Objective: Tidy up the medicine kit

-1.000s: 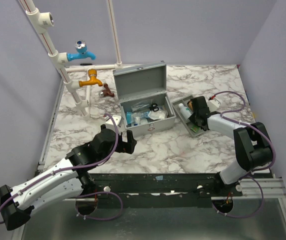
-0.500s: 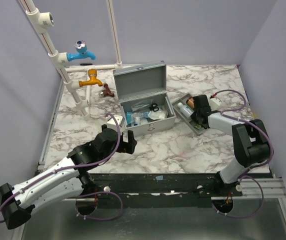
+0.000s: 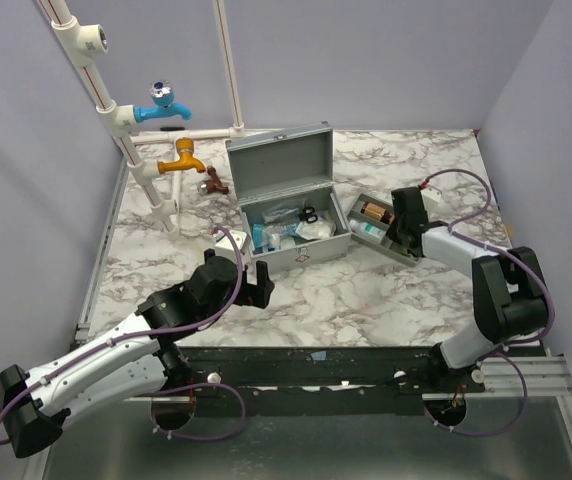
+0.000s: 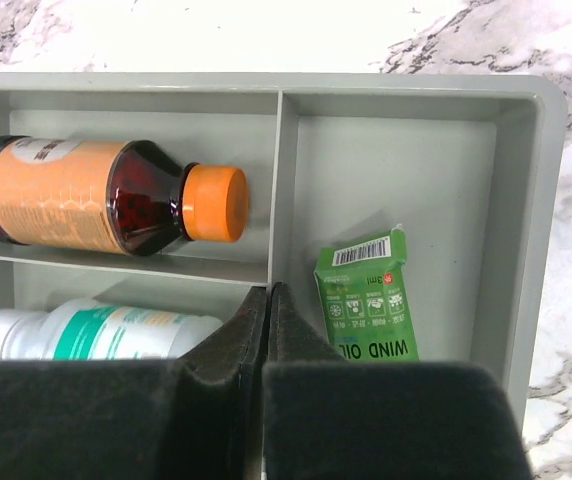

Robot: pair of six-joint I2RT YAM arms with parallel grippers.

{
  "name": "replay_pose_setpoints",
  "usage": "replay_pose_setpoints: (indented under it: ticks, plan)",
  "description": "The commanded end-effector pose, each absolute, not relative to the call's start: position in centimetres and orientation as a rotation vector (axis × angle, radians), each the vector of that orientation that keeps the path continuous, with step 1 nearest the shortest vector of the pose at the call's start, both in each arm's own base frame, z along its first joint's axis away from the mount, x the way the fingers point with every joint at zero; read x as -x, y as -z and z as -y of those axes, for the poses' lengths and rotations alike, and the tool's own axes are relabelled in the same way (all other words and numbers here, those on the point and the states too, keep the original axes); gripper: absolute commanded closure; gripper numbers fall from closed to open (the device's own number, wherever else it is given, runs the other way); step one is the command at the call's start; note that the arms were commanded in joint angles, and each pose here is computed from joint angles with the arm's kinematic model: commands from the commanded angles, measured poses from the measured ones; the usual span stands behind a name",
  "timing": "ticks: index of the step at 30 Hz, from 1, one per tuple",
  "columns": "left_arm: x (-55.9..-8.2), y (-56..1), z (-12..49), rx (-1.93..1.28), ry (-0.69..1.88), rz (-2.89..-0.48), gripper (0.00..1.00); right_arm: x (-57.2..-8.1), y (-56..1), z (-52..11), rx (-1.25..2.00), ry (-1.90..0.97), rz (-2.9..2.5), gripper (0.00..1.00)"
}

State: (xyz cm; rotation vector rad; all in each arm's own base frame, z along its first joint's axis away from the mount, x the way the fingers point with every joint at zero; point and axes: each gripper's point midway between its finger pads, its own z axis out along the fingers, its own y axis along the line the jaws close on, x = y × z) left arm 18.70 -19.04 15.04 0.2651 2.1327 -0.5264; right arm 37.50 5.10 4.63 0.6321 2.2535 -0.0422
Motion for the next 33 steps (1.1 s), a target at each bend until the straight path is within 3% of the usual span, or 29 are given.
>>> replay_pose_setpoints:
  ticks: [1, 5, 8, 19, 20, 22, 33]
  plan:
    - [-18.6, -16.0, 19.4, -0.271, 0.564, -2.108, 0.01, -39.0, -5.4, -5.9, -0.550, 0.018, -2.274, 0.99]
    - [-18.5, -16.0, 19.3, -0.271, 0.577, -2.101, 0.01, -38.7, -4.4, -5.5, -0.519, 0.075, -2.325, 0.99]
    - [-18.4, -16.1, 19.4, -0.273, 0.591, -2.096, 0.01, -38.6, -3.9, -5.3, -0.514, 0.101, -2.343, 0.87]
    - [-18.2, -16.1, 19.7, -0.287, 0.608, -2.100, 0.01, -39.2, -2.3, -5.0, -0.531, 0.152, -2.385, 0.79]
    - [-18.1, -16.1, 19.7, -0.288, 0.610, -2.099, 0.01, -39.1, -2.1, -4.8, -0.535, 0.158, -2.393, 0.81]
    - [-18.1, -16.1, 19.8, -0.291, 0.615, -2.100, 0.01, -39.0, -1.7, -4.6, -0.539, 0.166, -2.402, 0.99]
    - [-18.0, -16.0, 20.0, -0.301, 0.625, -2.106, 0.01, -40.0, -3.9, -1.2, -0.516, 0.270, -2.317, 0.99]
